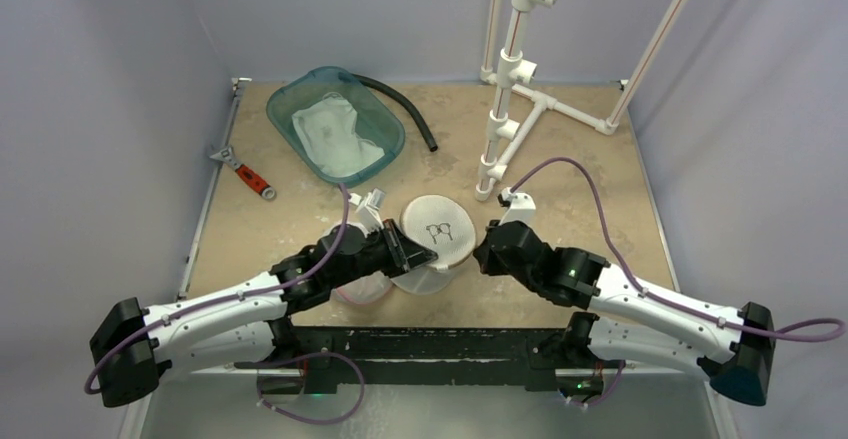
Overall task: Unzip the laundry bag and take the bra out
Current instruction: Unzip the laundry bag at the center of the board.
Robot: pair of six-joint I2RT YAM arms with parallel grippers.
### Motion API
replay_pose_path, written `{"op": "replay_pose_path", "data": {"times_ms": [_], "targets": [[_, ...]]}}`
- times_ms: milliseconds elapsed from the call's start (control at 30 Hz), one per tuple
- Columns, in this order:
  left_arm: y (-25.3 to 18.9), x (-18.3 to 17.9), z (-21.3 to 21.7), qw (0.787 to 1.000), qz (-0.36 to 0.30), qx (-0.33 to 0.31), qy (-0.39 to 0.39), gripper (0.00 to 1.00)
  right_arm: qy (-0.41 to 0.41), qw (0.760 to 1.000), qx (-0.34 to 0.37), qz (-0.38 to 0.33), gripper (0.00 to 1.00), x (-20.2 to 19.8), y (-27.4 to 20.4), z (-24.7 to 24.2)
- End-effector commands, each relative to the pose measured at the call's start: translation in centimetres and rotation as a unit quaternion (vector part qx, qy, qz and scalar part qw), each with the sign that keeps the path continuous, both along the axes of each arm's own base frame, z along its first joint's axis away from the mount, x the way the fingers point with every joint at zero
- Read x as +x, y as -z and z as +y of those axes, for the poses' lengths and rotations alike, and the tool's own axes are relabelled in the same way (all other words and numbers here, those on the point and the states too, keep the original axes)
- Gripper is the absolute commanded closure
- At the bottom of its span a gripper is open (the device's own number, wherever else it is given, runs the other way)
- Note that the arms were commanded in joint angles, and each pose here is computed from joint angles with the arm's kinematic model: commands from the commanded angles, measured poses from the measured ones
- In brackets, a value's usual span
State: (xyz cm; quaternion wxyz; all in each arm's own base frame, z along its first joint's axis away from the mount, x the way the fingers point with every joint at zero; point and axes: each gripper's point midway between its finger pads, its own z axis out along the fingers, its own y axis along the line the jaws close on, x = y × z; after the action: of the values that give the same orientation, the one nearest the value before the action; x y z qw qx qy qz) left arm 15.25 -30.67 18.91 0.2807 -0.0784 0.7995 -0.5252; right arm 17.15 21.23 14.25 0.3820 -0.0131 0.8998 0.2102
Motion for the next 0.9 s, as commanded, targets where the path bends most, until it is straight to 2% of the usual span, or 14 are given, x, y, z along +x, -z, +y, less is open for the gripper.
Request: {"op": "replay_pose_path", "data": {"times_ms": [0, 167, 300, 333, 400, 433, 500, 600, 867], "targets": [[-3.9, -1.8, -1.8, 0.994, -0.059, -0.029, 0.086, 1.00, 0.077, 0.997, -0.017, -0.008, 1.00, 0.9, 0.3, -2.7], [-5.1, -2.8, -2.8, 0.984, -0.100, -0.019, 0.147, 1.00, 0.130, 0.991, -0.011, -0.016, 1.00, 1.1, -0.2, -4.5], [-4.3, -1.8, -2.6, 0.983, -0.109, 0.011, 0.147, 1.00, 0.145, 0.989, 0.012, -0.027, 1.00, 1.2, -1.3, -5.0], [-3.8, -1.3, -2.4, 0.985, -0.103, 0.017, 0.136, 0.80, 0.145, 0.989, 0.020, -0.031, 1.00, 1.3, -1.7, -5.0], [-3.3, -0.5, -1.9, 0.989, -0.092, 0.019, 0.114, 0.47, 0.138, 0.989, 0.032, -0.044, 1.00, 1.4, -2.4, -4.8], [-2.9, -0.3, -1.6, 0.991, -0.084, 0.020, 0.103, 0.35, 0.136, 0.989, 0.035, -0.047, 1.00, 1.4, -2.6, -4.8], [-2.5, 0.3, -1.0, 0.994, -0.074, 0.023, 0.076, 0.22, 0.129, 0.989, 0.035, -0.056, 1.00, 1.6, -3.0, -4.7], [-2.0, 0.8, -0.1, 0.998, -0.050, 0.024, 0.037, 0.15, 0.117, 0.991, 0.038, -0.054, 1.00, 1.5, -3.2, -4.2], [-1.0, -0.2, 1.0, 0.997, 0.058, -0.030, -0.036, 0.13, 0.087, 0.994, 0.048, -0.052, 1.00, 1.4, -3.1, -2.8]]}}
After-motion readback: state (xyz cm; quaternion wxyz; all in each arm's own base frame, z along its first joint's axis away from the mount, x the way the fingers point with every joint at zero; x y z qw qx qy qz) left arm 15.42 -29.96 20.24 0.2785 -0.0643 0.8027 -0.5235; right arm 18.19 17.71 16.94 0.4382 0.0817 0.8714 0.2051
